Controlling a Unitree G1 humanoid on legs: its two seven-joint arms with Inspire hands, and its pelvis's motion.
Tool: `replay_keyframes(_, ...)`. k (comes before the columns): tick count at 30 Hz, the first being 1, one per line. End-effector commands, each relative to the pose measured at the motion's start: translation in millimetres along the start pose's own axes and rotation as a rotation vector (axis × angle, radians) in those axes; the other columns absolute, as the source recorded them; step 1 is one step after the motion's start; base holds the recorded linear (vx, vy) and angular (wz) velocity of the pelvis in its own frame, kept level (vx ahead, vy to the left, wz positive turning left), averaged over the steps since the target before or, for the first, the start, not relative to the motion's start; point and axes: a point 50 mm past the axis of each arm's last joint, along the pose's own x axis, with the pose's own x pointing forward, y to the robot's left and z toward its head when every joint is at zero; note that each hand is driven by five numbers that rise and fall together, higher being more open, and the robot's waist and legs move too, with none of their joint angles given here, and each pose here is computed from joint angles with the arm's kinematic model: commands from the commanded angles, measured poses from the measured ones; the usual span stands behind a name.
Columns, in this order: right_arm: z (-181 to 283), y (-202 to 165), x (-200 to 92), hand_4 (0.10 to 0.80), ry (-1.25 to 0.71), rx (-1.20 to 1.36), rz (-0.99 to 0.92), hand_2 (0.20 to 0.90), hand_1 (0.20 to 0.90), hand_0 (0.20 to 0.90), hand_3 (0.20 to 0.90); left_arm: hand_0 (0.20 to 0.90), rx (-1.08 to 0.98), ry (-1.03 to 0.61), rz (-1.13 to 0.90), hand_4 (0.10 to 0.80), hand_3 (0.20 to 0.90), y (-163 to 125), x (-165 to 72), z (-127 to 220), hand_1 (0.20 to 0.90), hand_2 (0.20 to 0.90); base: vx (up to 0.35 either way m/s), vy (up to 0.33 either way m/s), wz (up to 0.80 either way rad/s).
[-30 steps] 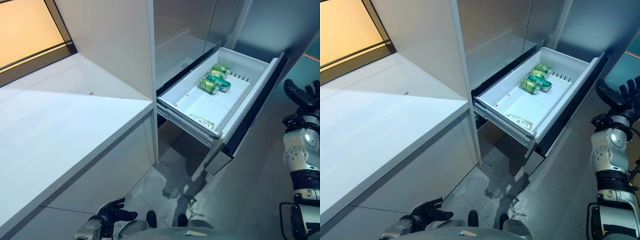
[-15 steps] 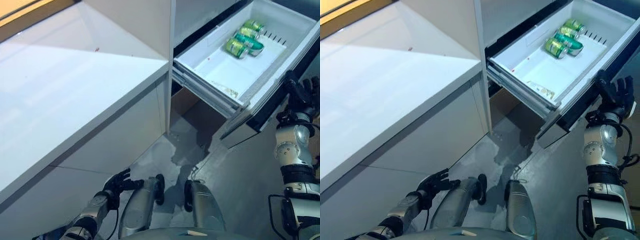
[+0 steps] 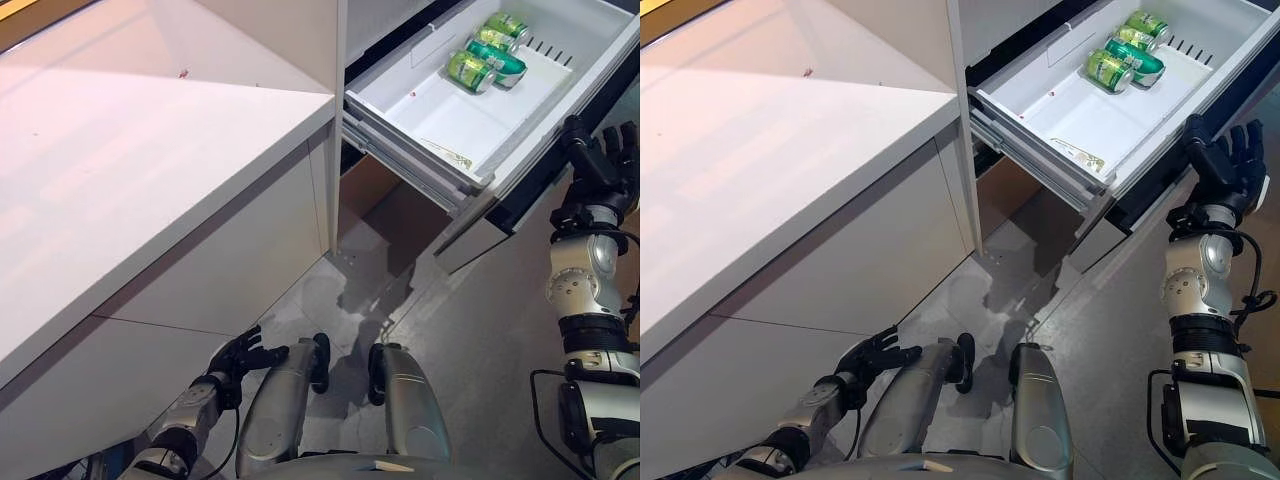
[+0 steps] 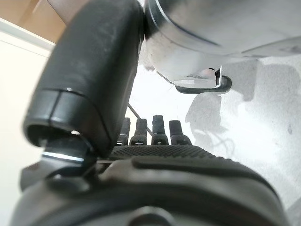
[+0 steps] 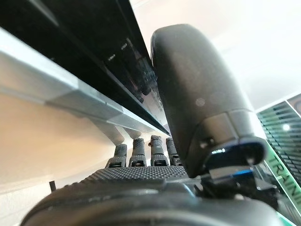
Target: Put drinks into fridge and close the fridge
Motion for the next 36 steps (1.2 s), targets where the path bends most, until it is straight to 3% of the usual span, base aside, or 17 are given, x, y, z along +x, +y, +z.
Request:
replay_keyframes(1, 31.3, 88.6, 5.4, 0.800, -0.117, -0.076, 0.483, 0.900, 0.900, 0.900, 0.900, 0.900, 0.049, 0.102, 0.045, 0.800, 0.900, 13.0, -15.8, -39.0, 0.900, 0.900, 0.008, -0.008, 0.18)
replay_keyframes(18, 29.0, 118.0, 8.6, 0.800, -0.063, -0.066, 0.558, 0.900, 0.900, 0.900, 0.900, 0.900, 0.120, 0.188, 0.090, 0.800, 0.900, 35.0, -28.7, -60.0, 0.900, 0.900, 0.039, 0.007, 0.17)
replay_keyframes(25, 23.1, 103.4, 4.6, 0.800, -0.029, -0.121, 0.571, 0.900, 0.900, 0.900, 0.900, 0.900, 0.161, 0.199, 0.093, 0.800, 0.900, 41.8, -30.9, -60.3, 0.900, 0.900, 0.035, -0.048, 0.08)
replay_keyframes(31, 25.0, 85.4, -1.2, 0.800, -0.083, -0.109, 0.462, 0.900, 0.900, 0.900, 0.900, 0.900, 0.171, 0.205, 0.092, 0.800, 0.900, 40.9, -31.5, -62.7, 0.900, 0.900, 0.004, -0.046, -0.06)
replay_keyframes(36, -4.1, 59.9, -23.6, 0.800, -0.042, -0.114, 0.348, 0.900, 0.900, 0.900, 0.900, 0.900, 0.139, 0.221, 0.097, 0.800, 0.900, 35.0, -30.5, -68.0, 0.900, 0.900, 0.001, -0.028, -0.23)
